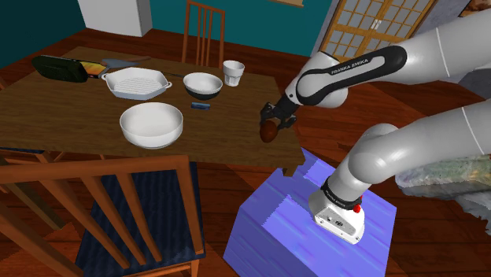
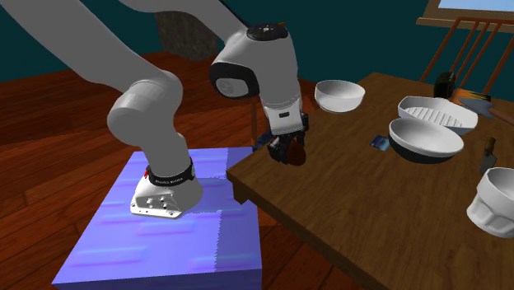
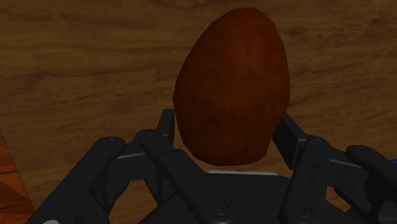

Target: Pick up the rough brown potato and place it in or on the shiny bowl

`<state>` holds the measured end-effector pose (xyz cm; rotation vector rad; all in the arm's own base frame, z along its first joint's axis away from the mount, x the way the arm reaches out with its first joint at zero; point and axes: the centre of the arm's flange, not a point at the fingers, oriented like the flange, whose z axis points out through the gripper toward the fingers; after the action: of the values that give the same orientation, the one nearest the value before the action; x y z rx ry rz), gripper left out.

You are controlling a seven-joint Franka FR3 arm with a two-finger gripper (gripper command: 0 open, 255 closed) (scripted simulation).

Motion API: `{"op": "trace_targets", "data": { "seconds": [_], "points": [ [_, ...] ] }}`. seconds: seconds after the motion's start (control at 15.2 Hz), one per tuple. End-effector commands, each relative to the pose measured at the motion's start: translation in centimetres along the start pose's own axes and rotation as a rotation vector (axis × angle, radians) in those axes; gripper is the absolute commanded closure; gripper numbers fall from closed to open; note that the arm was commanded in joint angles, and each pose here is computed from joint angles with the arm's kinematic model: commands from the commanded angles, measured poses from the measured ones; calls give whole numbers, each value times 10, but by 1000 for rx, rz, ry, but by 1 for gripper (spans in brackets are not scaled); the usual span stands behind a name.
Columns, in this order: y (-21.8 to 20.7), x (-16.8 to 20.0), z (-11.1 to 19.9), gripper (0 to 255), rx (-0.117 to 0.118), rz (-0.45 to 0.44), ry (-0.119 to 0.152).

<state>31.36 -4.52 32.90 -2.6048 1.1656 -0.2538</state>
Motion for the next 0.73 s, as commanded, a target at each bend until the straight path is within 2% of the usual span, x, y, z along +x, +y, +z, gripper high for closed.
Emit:
{"op": "trace_targets", "data": {
  "seconds": [0.0, 0.66],
  "points": [
    [-3, 1, -9, 255, -1, 0, -1],
    [-20, 3, -59, 255, -1, 0, -1]
  ]
}}
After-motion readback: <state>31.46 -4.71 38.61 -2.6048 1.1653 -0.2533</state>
